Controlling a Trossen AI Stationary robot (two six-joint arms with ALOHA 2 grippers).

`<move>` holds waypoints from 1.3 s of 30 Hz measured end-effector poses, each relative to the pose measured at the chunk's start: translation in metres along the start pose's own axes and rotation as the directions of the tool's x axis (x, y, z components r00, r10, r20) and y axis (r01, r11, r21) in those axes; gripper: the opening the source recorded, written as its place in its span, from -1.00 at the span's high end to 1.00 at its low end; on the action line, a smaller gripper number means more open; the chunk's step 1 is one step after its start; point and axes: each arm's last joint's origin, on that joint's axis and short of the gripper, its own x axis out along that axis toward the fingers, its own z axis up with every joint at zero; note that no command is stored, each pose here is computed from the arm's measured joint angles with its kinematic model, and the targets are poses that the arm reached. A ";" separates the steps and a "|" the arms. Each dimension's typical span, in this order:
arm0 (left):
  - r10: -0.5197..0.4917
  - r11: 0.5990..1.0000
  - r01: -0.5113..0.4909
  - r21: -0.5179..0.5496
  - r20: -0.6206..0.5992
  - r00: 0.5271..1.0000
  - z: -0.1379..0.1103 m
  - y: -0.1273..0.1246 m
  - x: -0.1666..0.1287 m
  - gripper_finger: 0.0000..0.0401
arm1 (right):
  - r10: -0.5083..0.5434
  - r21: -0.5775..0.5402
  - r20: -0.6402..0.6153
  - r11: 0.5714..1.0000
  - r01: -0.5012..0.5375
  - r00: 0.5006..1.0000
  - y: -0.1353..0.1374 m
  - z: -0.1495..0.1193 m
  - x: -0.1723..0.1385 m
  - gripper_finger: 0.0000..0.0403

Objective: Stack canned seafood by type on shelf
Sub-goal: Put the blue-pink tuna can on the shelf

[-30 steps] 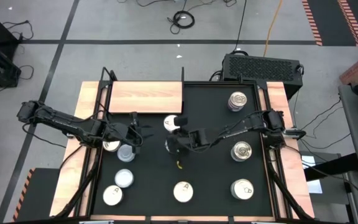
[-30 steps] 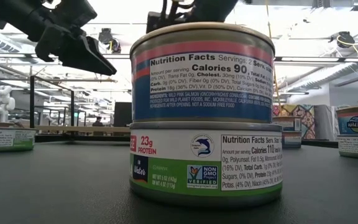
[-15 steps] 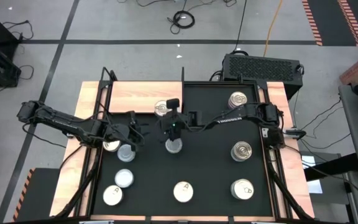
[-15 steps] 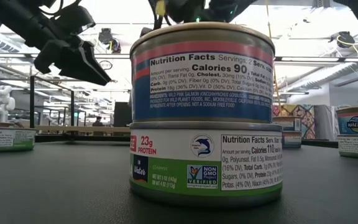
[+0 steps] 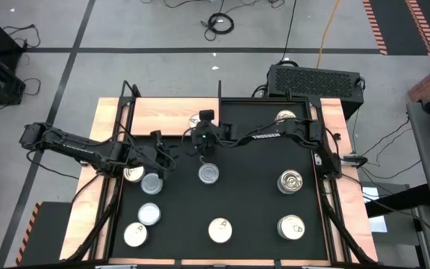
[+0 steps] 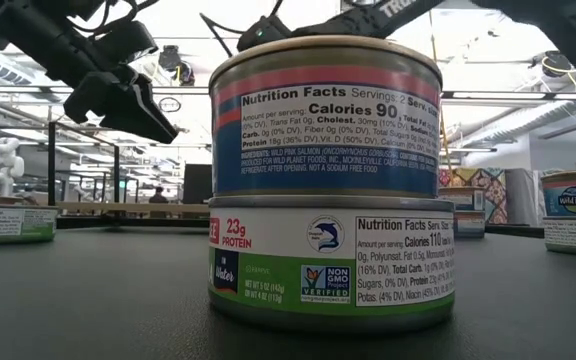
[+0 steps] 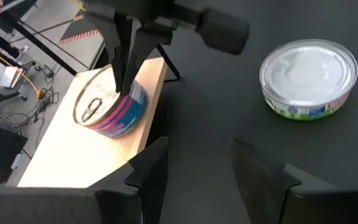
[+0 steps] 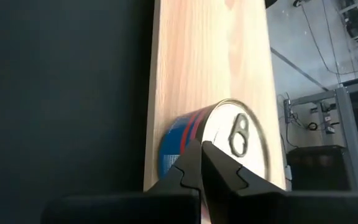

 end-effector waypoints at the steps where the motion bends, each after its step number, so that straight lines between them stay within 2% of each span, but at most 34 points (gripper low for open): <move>1: -0.003 1.000 0.003 -0.002 0.001 1.000 0.000 0.000 0.000 0.12 | 0.004 -0.007 -0.007 1.000 -0.004 1.000 0.001 0.000 0.003 1.00; 12: -0.024 1.000 0.024 0.000 0.001 1.000 0.000 0.000 0.000 0.12 | -0.010 -0.012 -0.001 1.000 0.010 1.000 -0.002 0.006 0.003 0.95; 16: -0.028 1.000 0.028 0.000 0.002 1.000 0.000 -0.001 0.000 0.12 | -0.009 -0.011 0.002 1.000 0.009 1.000 -0.002 0.006 0.003 0.78; 24: -0.031 1.000 0.031 -0.002 0.003 1.000 0.000 -0.001 0.000 0.12 | -0.004 0.032 0.011 0.999 0.004 1.000 -0.002 0.011 -0.005 0.31; 28: -0.030 1.000 0.030 -0.005 0.009 1.000 0.001 -0.001 0.000 0.12 | -0.002 0.007 0.059 1.000 0.002 0.998 -0.004 0.027 -0.038 0.15; 32: -0.019 0.999 0.021 -0.025 0.050 0.999 0.005 0.000 0.000 0.12 | -0.023 -0.010 0.046 1.000 0.023 0.999 -0.012 0.038 -0.089 0.10; 36: 0.009 0.997 0.003 -0.080 0.148 0.989 0.015 0.005 0.001 0.12 | -0.002 0.062 0.052 0.998 -0.002 0.999 -0.030 0.038 -0.155 0.12; 39: -0.012 0.998 0.024 -0.061 0.198 0.980 0.021 0.012 0.006 0.12 | 0.059 0.171 0.038 0.983 -0.065 0.998 -0.043 0.028 -0.201 0.16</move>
